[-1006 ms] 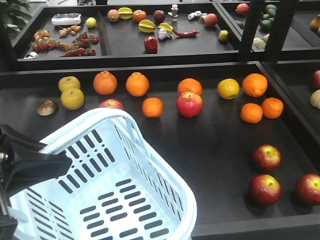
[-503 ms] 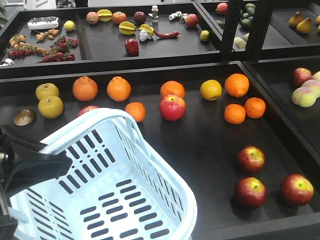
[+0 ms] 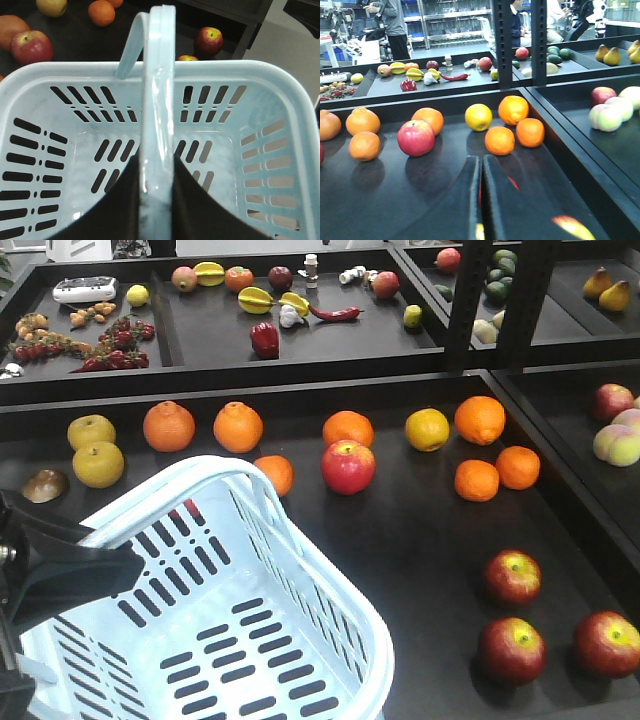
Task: Pick three apples into basket with both arms
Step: 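Hold the basket in the left gripper while the base settles at the table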
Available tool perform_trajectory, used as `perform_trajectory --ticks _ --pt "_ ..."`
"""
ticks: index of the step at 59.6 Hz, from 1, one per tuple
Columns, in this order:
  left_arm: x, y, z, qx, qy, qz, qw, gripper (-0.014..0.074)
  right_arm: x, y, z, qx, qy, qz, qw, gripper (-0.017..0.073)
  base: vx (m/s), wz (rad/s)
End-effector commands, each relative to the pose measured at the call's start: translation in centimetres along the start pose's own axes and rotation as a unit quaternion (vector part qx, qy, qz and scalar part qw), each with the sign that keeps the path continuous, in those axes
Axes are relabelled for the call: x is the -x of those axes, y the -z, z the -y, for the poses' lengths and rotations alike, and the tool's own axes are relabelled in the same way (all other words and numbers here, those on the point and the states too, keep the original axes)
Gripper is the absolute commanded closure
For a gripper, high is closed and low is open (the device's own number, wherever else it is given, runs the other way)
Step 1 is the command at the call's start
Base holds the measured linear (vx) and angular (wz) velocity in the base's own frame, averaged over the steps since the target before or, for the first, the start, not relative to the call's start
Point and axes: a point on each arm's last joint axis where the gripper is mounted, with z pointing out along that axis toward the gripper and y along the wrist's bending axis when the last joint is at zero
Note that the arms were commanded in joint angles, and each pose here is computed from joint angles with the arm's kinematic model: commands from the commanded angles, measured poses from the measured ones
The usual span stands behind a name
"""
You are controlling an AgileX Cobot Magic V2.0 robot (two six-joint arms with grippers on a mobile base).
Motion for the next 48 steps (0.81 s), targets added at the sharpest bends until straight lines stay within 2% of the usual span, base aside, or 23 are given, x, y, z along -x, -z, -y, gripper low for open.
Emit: perform_trajectory --ticks 1,48 --pt "1.37 0.98 0.30 0.003 0.011 0.063 0.998 0.0599 0.33 0.05 -0.05 0.002 0.008 0.037 0.999 0.0564 0.08 0.09" --pt "1.37 0.98 0.30 0.003 0.011 0.063 0.998 0.0599 0.33 0.05 -0.05 0.002 0.008 0.037 0.999 0.0564 0.06 0.12"
